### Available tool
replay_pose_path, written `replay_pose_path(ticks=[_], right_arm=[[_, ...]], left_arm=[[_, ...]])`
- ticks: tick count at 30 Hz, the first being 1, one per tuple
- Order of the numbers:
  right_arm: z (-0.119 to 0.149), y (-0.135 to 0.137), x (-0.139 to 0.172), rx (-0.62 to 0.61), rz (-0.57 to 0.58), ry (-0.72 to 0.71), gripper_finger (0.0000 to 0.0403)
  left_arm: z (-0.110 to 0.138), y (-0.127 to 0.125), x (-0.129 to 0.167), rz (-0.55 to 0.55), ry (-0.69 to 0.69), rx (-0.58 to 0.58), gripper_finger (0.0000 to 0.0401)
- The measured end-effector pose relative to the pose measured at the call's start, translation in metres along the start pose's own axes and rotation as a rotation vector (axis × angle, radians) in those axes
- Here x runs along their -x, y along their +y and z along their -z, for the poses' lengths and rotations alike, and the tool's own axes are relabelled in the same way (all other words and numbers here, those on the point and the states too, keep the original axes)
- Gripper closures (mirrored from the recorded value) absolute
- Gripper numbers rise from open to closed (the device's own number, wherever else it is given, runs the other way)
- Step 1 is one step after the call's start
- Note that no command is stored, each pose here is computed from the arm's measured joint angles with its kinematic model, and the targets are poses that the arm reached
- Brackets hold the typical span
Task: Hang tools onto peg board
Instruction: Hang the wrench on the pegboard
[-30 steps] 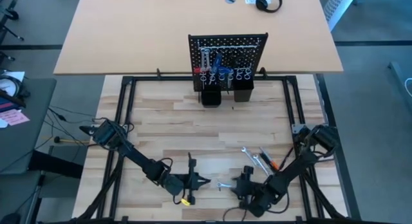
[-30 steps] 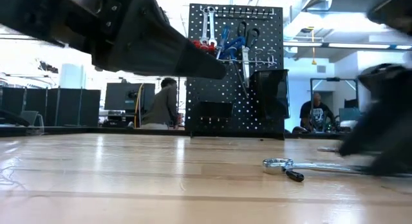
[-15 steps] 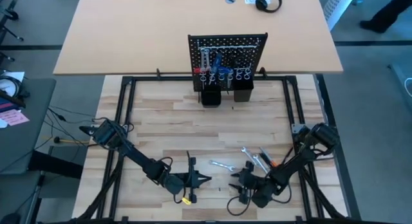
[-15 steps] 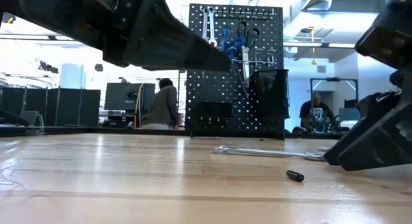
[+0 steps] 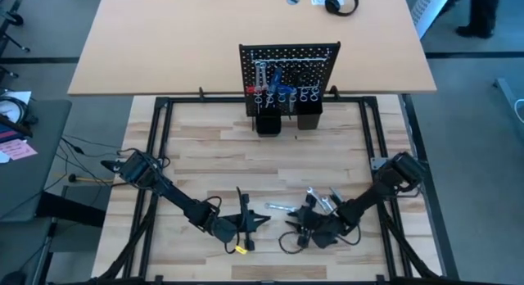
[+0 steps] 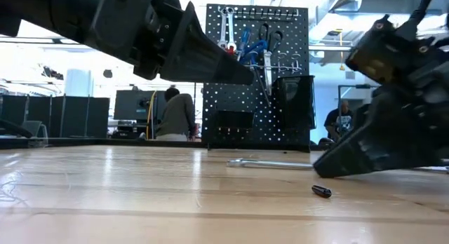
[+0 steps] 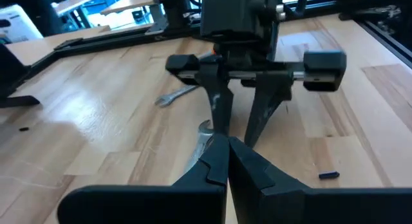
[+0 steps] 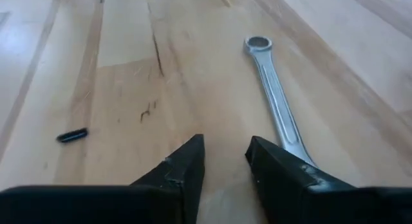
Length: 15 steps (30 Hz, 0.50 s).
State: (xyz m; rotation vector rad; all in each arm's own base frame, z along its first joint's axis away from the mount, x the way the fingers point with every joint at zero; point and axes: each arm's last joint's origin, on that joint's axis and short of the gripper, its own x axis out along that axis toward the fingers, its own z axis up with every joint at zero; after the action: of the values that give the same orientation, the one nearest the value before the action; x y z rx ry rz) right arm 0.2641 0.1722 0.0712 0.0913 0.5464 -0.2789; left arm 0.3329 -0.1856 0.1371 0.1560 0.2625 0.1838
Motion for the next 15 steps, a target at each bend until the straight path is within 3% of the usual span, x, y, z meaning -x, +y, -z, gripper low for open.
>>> replay_pose_path(ticks=[11, 15], right_arm=[[-0.005, -0.033, -0.017, -0.022, 0.012, -0.036, 0.0234], [-0.012, -0.027, -0.016, 0.052, -0.084, -0.096, 0.024]], left_arm=[[0.001, 0.0, 0.0, -0.002, 0.01, 0.019, 0.04], [0.001, 0.0, 0.0, -0.002, 0.01, 0.019, 0.04]])
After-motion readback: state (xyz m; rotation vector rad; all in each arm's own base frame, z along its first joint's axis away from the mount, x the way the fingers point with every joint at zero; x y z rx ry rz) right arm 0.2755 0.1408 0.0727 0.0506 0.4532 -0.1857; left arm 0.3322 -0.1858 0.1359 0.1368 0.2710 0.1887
